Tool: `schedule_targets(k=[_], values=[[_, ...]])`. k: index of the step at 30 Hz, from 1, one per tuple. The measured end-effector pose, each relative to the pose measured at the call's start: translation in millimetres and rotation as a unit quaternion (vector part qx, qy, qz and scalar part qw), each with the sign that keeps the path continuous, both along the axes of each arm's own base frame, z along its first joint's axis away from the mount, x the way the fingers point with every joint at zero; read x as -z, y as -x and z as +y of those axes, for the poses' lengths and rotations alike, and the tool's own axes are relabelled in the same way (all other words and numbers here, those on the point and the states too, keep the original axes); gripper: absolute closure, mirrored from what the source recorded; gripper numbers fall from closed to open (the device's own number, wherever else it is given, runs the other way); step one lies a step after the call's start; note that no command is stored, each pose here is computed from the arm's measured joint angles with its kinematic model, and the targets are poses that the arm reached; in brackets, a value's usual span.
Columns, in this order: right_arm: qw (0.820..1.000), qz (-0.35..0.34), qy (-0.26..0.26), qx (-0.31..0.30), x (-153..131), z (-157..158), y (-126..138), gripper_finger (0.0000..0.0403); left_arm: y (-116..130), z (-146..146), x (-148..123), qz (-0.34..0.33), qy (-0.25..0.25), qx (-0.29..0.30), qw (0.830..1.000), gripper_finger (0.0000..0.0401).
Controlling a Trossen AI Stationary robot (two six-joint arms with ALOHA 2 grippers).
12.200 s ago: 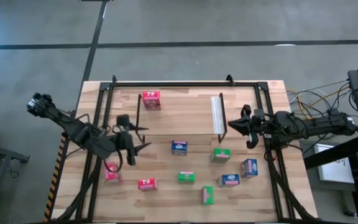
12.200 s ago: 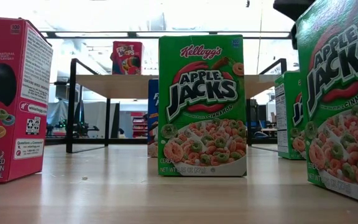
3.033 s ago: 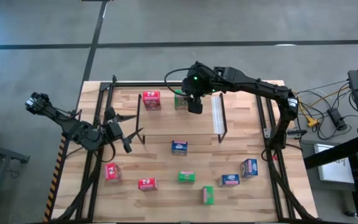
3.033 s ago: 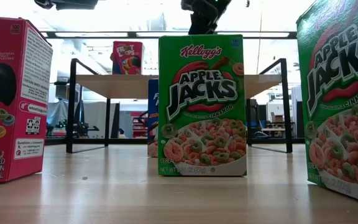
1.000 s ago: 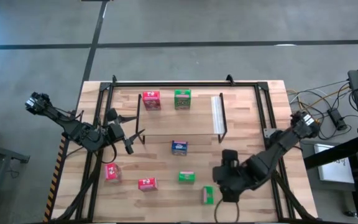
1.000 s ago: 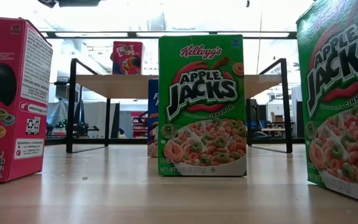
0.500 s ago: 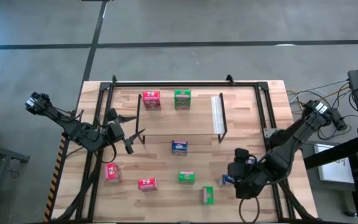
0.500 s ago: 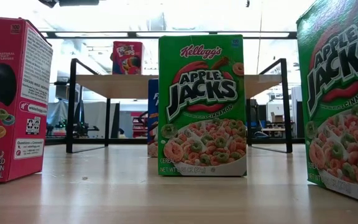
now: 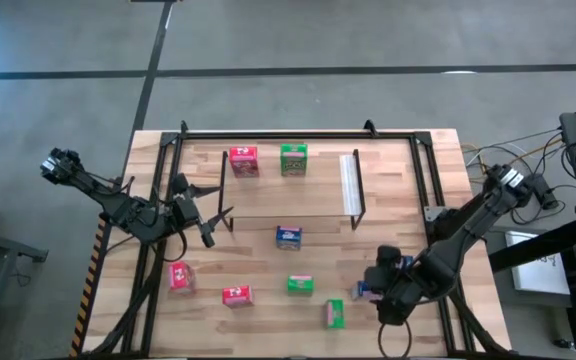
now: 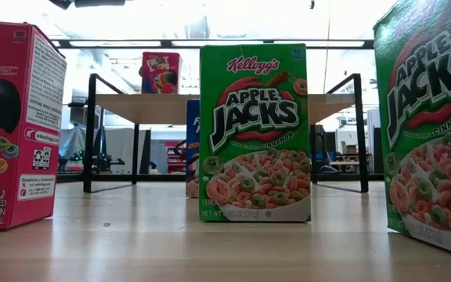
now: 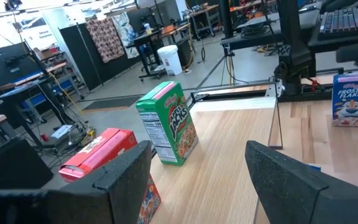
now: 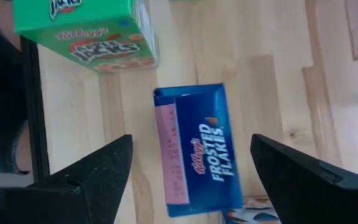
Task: Stack cereal on shelf
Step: Put the bottom left blue cereal box on the shelf
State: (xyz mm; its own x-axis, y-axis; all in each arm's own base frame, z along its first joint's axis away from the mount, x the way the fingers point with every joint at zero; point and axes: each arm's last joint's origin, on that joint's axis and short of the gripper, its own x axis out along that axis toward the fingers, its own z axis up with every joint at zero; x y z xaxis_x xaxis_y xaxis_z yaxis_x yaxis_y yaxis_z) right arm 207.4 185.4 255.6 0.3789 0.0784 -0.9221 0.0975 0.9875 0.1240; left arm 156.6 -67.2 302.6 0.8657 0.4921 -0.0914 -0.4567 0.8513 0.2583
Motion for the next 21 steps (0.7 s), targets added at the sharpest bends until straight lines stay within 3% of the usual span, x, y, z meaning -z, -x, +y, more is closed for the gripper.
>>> schedule_targets(k=[9,21], values=[[1.000,0.026,0.011,-0.001,13.7,6.1,-5.9,0.0113,0.0,-0.1,0.0,0.000,0.000,0.000,1.000,0.0156],[0.999,0.029,0.014,0.000,15.6,6.5,-6.5,0.0193,0.0,-0.1,0.0,0.000,0.000,0.001,1.000,0.0156]])
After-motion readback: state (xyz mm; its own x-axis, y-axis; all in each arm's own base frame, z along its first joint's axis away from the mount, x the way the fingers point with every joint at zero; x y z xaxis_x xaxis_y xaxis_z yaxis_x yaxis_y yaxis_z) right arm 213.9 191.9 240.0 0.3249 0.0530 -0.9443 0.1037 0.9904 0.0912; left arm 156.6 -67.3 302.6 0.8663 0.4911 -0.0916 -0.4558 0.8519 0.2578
